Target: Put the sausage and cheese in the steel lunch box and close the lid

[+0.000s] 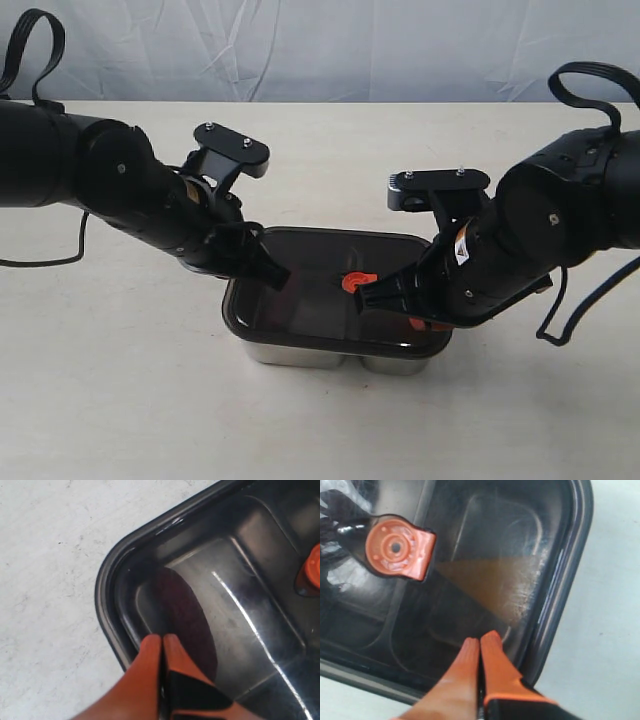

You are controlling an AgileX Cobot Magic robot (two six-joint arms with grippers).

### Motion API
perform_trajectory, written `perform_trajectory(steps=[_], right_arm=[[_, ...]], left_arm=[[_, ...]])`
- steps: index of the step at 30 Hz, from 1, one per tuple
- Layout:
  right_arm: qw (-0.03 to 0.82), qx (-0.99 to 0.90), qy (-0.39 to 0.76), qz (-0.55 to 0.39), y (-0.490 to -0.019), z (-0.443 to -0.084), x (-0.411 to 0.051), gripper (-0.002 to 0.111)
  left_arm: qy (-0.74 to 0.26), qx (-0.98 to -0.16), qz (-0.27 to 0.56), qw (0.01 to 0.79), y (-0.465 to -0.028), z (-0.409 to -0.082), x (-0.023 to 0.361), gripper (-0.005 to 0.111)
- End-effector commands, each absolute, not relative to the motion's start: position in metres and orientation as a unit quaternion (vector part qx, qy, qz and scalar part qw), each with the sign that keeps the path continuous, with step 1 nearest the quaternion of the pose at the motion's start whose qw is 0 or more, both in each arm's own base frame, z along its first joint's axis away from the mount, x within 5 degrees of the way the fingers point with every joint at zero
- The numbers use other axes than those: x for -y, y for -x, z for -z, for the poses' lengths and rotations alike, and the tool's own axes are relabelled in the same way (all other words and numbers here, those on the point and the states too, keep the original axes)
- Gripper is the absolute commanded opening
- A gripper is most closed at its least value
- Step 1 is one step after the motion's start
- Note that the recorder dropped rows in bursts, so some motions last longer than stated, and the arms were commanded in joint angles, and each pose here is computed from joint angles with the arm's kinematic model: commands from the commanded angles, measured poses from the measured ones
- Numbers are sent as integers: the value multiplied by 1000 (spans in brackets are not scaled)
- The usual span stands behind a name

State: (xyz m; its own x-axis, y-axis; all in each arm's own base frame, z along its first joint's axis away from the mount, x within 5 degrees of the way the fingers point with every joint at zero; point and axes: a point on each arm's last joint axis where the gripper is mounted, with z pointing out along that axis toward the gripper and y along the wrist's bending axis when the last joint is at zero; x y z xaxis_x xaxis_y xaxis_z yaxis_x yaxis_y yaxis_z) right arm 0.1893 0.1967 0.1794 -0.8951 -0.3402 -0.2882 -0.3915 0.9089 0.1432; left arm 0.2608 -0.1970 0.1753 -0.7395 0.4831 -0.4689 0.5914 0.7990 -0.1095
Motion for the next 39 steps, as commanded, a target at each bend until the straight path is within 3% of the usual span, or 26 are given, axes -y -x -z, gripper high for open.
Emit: perform_trajectory(steps=[1, 5, 10, 15, 18, 22, 26, 36, 39], right_arm=[[136, -967, 188, -103, -190, -182, -197, -1], [197, -952, 203, -114, -188, -211, -189, -1], [308, -926, 192, -101, -172, -272, -154, -1], [421, -892, 141, -79, -135, -331, -94, -1], [469, -867, 130, -109, -109, -352, -67, -1], [529, -828, 114, -149, -79, -370, -36, -1], [535, -820, 84, -183, -56, -371, -13, -1], [581, -779, 68, -225, -32, -375, 10, -1], [604, -774, 86, -172, -34, -372, 14, -1]], left_arm=[[-294, -931, 125, 178, -255, -169, 196, 0], [-291, -910, 144, 257, -252, -211, 192, 0], [-270, -846, 185, 421, -232, -296, 175, 0], [-243, -756, 221, 566, -186, -375, 140, 0], [-217, -708, 244, 626, -156, -400, 117, 0], [-210, -676, 253, 659, -122, -407, 92, 0], [-222, -674, 256, 657, -98, -408, 78, 0], [-219, -639, 260, 690, -72, -419, 59, 0], [-219, -639, 260, 690, -72, -419, 59, 0]])
